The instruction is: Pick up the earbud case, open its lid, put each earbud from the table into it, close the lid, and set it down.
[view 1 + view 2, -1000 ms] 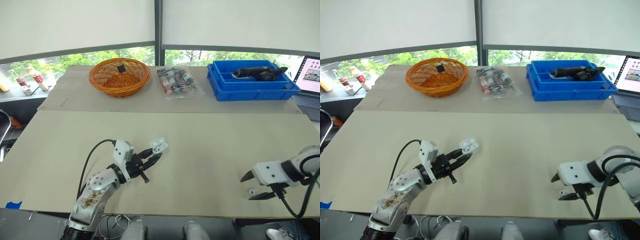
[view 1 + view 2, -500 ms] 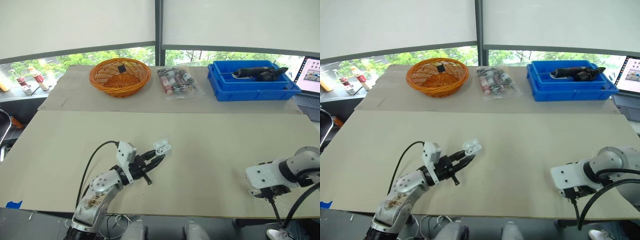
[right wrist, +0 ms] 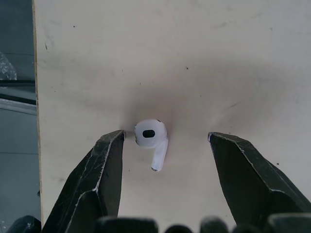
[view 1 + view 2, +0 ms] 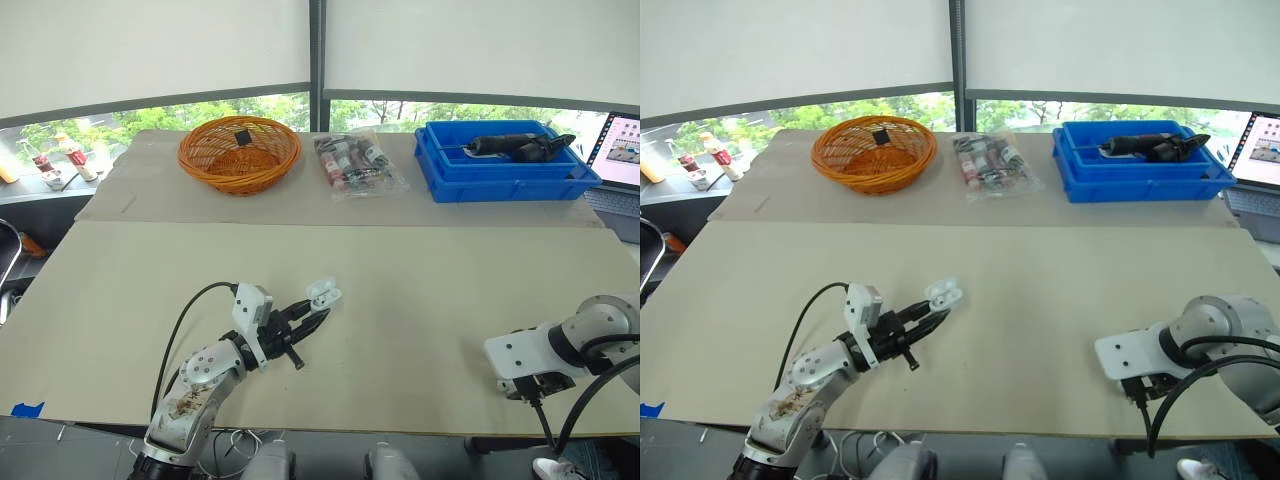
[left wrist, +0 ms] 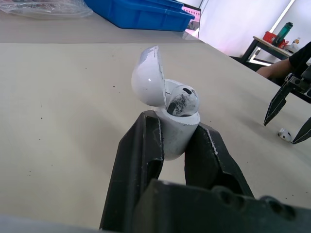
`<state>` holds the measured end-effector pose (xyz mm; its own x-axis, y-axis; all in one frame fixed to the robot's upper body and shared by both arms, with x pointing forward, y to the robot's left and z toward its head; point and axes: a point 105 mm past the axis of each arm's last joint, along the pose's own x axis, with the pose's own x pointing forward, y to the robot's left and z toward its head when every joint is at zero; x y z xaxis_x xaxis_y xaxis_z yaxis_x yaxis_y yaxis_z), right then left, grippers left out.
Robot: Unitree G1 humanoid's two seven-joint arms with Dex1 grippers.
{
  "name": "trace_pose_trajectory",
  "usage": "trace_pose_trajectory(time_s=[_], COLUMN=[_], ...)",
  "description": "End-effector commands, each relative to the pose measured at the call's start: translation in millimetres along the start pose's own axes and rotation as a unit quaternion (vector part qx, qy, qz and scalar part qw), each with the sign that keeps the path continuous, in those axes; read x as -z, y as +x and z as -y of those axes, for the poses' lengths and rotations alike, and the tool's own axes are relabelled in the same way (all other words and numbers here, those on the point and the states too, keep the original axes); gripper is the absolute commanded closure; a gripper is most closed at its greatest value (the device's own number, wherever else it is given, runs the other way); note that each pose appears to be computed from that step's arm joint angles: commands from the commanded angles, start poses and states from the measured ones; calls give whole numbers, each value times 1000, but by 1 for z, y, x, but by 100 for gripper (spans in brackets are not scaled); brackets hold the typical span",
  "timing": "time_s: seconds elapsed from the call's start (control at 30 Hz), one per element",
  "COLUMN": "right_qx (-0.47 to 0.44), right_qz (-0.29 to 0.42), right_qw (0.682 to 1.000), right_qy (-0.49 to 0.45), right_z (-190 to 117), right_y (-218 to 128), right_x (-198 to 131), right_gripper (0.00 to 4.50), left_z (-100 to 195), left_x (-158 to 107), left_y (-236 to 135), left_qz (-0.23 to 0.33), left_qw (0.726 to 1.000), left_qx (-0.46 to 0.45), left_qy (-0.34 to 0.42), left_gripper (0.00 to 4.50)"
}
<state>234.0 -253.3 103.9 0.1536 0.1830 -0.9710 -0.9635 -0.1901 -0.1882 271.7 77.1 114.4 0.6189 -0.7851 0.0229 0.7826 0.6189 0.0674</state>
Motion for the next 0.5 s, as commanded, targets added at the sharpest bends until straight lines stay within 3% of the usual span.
trace_pose_trajectory(time_s=[0.03,0.27,0.5], right_qx=[-10,-16,15], right_qz=[6,12,20], right_qw=[1000,1000,1000], right_qy=[3,2,10], right_z=[-1,-3,5], right_y=[3,2,-11], right_x=[-2,-4,-5], right_gripper=[197,416,415], left_z=[2,1,1], left_x=[-10,-10,-10], left_y=[1,2,3], left_qz=[20,20,20], left_qw=[1000,1000,1000], left_qx=[2,4,5], left_qy=[11,12,12], left_gripper=[389,389,389])
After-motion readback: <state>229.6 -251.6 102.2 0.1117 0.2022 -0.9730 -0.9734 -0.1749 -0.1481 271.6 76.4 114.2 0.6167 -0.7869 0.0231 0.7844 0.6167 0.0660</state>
